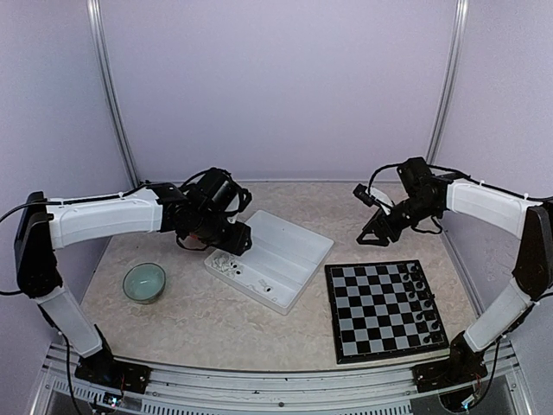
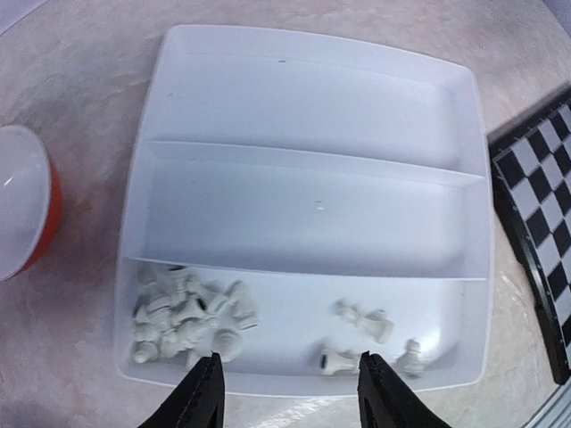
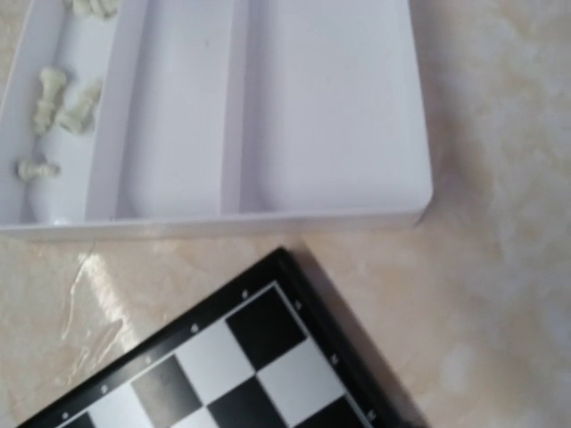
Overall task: Set up the chess pieces on the board
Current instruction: Pick up the bishop from the storage box.
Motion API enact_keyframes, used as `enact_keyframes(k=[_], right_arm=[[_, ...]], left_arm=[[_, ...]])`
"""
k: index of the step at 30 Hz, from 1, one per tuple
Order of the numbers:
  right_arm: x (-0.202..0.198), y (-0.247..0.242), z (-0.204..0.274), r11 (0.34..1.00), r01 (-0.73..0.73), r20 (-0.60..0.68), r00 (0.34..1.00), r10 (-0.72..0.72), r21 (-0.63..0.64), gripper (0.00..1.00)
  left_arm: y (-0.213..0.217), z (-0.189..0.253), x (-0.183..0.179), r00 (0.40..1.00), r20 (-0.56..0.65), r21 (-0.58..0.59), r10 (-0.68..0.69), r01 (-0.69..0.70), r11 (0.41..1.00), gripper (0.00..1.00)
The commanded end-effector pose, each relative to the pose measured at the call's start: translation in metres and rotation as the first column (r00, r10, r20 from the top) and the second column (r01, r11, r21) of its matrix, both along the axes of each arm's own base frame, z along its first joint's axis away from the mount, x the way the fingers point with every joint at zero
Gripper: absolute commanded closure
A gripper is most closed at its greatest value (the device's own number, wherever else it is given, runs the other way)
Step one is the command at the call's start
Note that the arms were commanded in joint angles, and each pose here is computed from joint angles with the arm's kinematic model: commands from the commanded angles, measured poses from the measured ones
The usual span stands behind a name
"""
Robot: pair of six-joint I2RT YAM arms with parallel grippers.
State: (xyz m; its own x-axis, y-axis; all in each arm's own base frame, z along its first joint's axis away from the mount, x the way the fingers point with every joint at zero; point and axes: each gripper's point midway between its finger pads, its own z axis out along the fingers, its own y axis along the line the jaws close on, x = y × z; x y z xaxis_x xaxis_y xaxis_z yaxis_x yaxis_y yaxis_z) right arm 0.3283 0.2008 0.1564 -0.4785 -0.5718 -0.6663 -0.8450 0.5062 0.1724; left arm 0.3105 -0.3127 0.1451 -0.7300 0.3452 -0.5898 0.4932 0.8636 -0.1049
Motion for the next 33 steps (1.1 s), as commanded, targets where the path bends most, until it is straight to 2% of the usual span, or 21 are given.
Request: enact_keyframes(k=[1, 7, 15, 33], right_arm=[[0.007, 0.005, 0.013, 0.999, -0.019, 0.066, 0.998, 0.015, 0.047, 0.49], [0.003, 0.007, 0.004, 0.998, -0.027, 0.041, 0.999, 0.025, 0.053, 0.51], [-0.001, 0.005, 0.000, 0.998, -0.026, 0.037, 0.999, 0.024, 0.049, 0.52], [-0.004, 0.004, -0.007, 0.999, -0.023, 0.028, 0.999, 0.022, 0.043, 0.52]], left_arm=[[0.040, -0.017, 0.007, 0.994, -0.059, 0.089, 0.090, -0.085, 0.992, 0.51], [0.048, -0.040, 0.006, 0.986, -0.134, 0.156, 0.097, -0.075, 0.985, 0.61], [0.054, -0.067, 0.005, 0.976, -0.181, 0.213, 0.122, -0.082, 0.974, 0.63], [0.043, -0.096, 0.016, 0.972, -0.217, 0.196, 0.093, -0.050, 0.979, 0.77]])
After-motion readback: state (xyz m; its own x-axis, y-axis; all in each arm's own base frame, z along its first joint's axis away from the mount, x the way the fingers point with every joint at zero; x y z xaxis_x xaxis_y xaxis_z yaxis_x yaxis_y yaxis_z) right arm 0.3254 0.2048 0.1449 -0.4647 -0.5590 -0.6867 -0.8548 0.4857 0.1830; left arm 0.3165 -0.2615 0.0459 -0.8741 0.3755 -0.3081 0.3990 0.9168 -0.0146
